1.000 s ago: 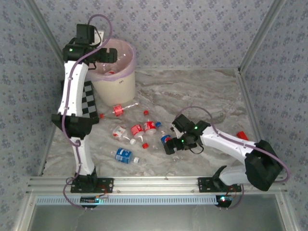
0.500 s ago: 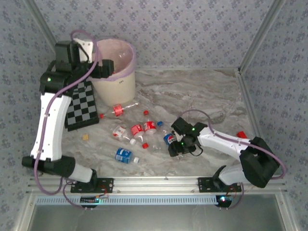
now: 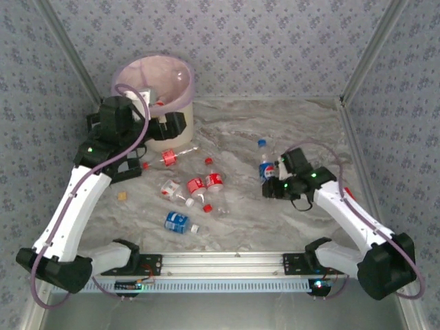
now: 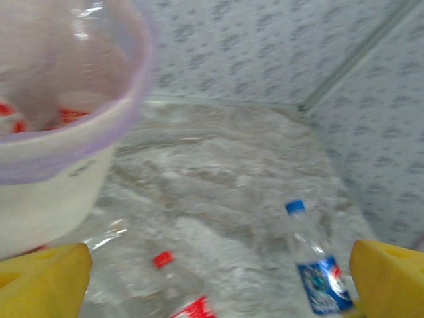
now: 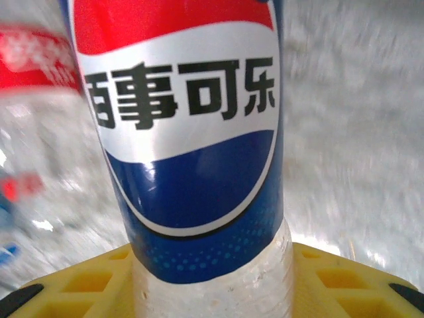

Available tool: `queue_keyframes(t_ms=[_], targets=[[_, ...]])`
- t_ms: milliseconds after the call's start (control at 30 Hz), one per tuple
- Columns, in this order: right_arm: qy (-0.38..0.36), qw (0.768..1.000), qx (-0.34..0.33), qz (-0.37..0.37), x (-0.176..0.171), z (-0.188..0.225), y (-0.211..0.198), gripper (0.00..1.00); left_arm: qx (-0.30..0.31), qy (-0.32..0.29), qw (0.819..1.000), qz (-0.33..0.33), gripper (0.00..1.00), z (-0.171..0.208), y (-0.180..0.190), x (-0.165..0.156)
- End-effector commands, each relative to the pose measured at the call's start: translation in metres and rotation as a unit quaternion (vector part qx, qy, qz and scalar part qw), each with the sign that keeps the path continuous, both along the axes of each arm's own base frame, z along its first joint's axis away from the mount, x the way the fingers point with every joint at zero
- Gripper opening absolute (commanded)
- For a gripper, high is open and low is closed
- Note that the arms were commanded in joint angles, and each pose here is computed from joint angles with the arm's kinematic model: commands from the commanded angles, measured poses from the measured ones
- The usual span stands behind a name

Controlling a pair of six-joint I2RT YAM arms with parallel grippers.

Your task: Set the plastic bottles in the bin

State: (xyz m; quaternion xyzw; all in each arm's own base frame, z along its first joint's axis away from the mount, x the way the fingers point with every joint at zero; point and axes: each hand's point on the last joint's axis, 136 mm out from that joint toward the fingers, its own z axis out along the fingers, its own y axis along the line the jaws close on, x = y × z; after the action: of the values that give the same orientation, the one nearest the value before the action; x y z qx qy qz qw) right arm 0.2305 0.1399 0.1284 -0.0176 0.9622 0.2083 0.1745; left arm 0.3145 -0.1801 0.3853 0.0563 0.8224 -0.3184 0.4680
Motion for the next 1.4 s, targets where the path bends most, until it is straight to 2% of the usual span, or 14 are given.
queue_keyframes(t_ms=[0,67,267,333,400,733,1100,1233,1367], targets=[[-0.07,0.99,0.118,0.041,0.029,0.045,0.03,0.41,-0.071,-0.015,0.995,-0.075,1.0,0.017,-0.047,-0.016],[-0.087,0.983,0.152,0.056,0.036,0.057,0.04,0.39,-0.094,-0.009,0.99,-0.106,1.0,0.004,-0.078,-0.018],[-0.112,0.971,0.204,0.058,0.042,0.067,0.052,0.34,-0.151,0.022,0.982,-0.111,1.0,-0.054,-0.148,-0.005],[-0.122,0.965,0.225,0.06,0.043,0.071,0.058,0.32,-0.137,0.059,0.981,-0.125,1.0,-0.077,-0.168,0.001],[-0.119,0.963,0.231,0.069,0.041,0.07,0.065,0.31,-0.131,0.066,0.979,-0.139,1.0,-0.088,-0.186,-0.001],[-0.101,0.966,0.222,0.081,0.04,0.052,0.074,0.3,-0.129,0.118,0.971,-0.162,0.99,-0.133,-0.22,-0.004],[-0.096,0.968,0.215,0.088,0.044,0.05,0.079,0.29,-0.121,0.138,0.97,-0.157,0.78,-0.15,-0.226,0.0],[-0.097,0.968,0.214,0.09,0.045,0.051,0.079,0.29,-0.121,0.147,0.969,-0.155,0.6,-0.156,-0.229,0.002],[-0.096,0.968,0.212,0.092,0.044,0.051,0.081,0.3,-0.124,0.147,0.968,-0.158,0.5,-0.155,-0.231,0.002]])
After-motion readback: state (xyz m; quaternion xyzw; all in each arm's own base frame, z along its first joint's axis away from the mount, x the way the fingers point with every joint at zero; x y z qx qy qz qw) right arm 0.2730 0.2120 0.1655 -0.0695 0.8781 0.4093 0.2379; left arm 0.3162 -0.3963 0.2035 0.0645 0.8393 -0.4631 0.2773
